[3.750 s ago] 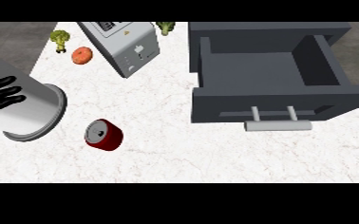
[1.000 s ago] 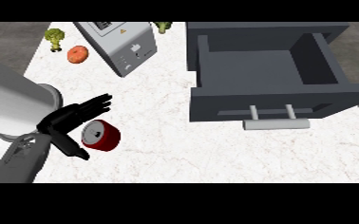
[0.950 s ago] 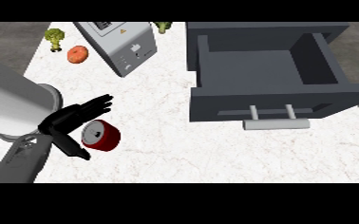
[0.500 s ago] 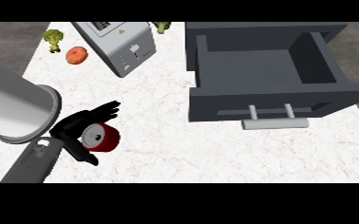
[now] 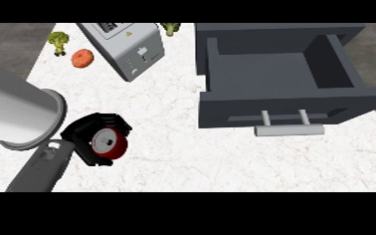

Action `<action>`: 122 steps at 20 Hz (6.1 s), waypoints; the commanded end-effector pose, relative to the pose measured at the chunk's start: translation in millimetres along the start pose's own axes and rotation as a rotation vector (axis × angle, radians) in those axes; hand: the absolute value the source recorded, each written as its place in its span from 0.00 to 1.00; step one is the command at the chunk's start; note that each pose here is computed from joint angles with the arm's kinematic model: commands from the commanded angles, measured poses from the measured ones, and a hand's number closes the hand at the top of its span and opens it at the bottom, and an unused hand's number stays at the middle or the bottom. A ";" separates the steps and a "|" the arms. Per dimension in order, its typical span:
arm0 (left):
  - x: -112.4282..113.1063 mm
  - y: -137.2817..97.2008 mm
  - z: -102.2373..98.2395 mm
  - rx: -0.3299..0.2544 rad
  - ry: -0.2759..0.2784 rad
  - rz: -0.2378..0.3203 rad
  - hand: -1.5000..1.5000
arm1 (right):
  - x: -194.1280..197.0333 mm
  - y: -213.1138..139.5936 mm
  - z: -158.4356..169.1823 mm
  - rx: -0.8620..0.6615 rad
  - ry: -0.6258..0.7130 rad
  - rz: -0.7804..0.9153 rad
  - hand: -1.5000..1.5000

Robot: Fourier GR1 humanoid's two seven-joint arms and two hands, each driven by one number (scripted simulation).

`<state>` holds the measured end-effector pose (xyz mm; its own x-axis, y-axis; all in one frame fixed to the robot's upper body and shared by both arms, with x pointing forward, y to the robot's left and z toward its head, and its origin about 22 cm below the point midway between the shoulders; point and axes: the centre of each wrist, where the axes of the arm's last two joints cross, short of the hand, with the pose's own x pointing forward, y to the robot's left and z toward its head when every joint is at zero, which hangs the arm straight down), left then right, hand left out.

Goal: Pick up the can, place it into the drawer and close the drawer

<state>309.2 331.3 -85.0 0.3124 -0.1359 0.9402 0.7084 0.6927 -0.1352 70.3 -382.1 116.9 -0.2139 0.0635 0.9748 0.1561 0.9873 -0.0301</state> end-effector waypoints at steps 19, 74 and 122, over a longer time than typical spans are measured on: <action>5.0 -39.2 -52.5 0.695 -0.494 0.383 1.00 | 0.2 6.8 18.5 -0.061 0.025 -0.006 0.00; 366.9 -197.4 -200.6 0.708 -0.545 0.081 1.00 | 0.5 5.4 -4.9 -0.029 -0.003 -0.044 0.00; 319.1 -197.1 -234.0 0.860 -0.511 0.054 0.00 | 42.3 32.9 -36.5 0.100 -0.238 0.273 0.00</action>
<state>420.3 -12.8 168.6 -0.1002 0.0587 0.9932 -0.0705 0.9953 -0.0660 97.8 -354.0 151.6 -0.3467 0.2379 0.9073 0.1352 0.9699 -0.2026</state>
